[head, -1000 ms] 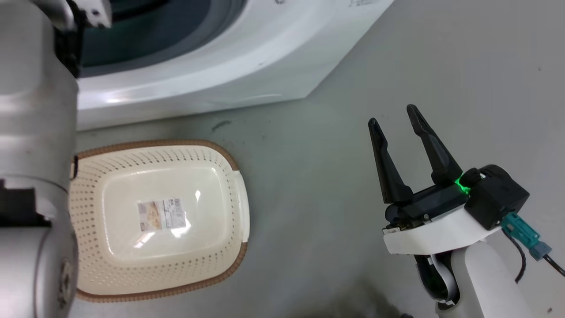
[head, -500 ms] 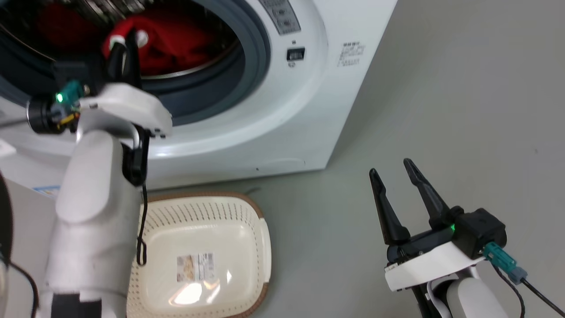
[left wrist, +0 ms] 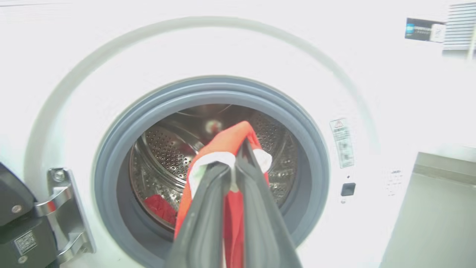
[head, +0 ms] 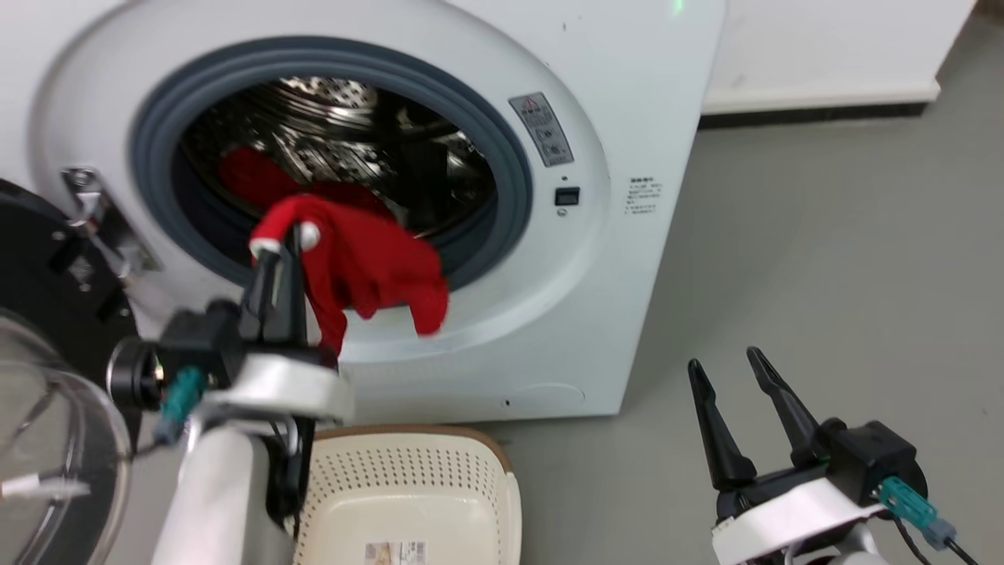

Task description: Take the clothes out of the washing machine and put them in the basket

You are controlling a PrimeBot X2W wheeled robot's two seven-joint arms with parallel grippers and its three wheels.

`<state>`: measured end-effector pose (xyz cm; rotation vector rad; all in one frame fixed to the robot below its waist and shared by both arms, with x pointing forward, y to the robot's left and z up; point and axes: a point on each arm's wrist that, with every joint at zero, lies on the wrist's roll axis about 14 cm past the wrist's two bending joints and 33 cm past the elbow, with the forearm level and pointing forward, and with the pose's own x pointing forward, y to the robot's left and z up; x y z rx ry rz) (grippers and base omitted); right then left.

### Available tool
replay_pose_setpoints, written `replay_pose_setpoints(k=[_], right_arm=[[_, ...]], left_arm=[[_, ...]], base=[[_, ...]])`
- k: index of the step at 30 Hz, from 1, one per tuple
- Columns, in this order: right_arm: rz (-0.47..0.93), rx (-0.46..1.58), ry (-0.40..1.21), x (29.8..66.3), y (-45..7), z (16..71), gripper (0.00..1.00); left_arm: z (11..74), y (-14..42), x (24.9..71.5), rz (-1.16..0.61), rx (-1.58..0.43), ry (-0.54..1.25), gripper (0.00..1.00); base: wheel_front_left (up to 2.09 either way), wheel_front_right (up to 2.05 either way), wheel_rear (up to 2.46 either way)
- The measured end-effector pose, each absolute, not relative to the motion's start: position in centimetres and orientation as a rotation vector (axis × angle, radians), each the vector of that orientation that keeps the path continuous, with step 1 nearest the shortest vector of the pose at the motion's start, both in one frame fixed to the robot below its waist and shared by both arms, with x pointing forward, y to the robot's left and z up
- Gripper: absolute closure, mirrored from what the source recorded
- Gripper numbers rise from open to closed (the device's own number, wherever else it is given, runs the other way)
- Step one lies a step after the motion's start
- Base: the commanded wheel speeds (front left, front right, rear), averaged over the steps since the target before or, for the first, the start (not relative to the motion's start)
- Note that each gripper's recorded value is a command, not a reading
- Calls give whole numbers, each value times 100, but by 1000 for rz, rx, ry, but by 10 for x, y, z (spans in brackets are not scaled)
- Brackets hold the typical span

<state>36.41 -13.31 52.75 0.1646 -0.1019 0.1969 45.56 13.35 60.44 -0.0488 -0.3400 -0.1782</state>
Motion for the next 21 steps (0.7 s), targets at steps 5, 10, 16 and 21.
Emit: replay_pose_setpoints(k=[5,10,16,21], right_arm=[[211,164,-122,358,-130,536,0],[232,151,-135,361,-124,542,0],[255,140,-124,376,-116,540,0],[274,138,-99,396,-109,531,0]], left_arm=[[607,145,409,-138,-60,-350,100],[579,150,368,-89,-119,-248,100],[493,163,344,15,-181,10,100],[432,164,350,42,-210,175,100]], base=[[0,0,0],[0,0,0],[0,0,0],[0,0,0]])
